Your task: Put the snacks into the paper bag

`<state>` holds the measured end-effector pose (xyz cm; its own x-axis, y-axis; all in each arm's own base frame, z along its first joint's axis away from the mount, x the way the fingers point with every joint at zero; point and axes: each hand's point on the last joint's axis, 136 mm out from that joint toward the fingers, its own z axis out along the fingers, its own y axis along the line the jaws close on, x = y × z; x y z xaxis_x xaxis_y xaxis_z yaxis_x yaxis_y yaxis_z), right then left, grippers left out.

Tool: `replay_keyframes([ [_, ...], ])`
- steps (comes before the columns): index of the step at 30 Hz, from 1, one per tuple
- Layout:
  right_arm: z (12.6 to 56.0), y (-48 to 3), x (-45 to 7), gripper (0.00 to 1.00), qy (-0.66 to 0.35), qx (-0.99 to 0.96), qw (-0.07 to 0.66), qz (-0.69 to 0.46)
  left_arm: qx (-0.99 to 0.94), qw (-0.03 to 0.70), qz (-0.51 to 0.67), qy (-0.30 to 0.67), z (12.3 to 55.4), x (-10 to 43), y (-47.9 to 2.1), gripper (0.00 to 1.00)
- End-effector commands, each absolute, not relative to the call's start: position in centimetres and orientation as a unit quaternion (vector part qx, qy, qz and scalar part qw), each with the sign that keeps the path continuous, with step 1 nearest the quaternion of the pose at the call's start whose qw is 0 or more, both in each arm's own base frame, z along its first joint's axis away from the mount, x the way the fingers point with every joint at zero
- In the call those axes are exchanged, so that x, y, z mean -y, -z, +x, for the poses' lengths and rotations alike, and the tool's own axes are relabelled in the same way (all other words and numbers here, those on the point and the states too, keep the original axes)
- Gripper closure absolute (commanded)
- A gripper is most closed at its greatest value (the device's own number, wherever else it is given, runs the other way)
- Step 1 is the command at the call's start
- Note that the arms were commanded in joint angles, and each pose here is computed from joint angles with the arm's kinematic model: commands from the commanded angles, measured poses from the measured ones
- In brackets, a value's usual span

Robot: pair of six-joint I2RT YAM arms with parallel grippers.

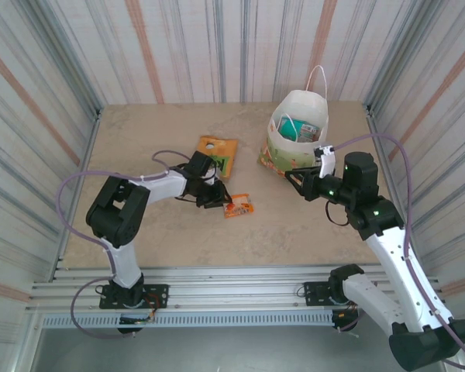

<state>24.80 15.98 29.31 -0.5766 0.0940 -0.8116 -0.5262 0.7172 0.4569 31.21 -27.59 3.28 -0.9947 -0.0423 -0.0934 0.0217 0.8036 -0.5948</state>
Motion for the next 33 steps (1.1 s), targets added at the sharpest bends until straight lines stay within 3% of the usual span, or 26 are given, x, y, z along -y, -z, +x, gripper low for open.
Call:
replay_keyframes([
  [1,24.7,-29.3,-16.0,0.67,-0.356,-0.816,0.440,-0.120,-0.950,0.044,-0.005,0.309,31.3,28.1,-2.4,0.61],
  [5,24.6,-29.3,-15.8,0.67,-0.351,-0.816,0.445,-0.118,-0.947,0.044,0.003,0.317,31.4,28.7,-2.7,0.80],
  [12,24.4,-29.2,-15.6,0.66,-0.350,-0.808,0.458,-0.118,-0.934,0.069,0.045,0.347,31.5,29.7,-6.2,0.97],
  [33,24.2,-28.7,-20.4,0.49,-0.489,-0.771,0.371,-0.167,-0.739,0.297,0.283,0.534,27.1,32.8,-29.6,1.00],
])
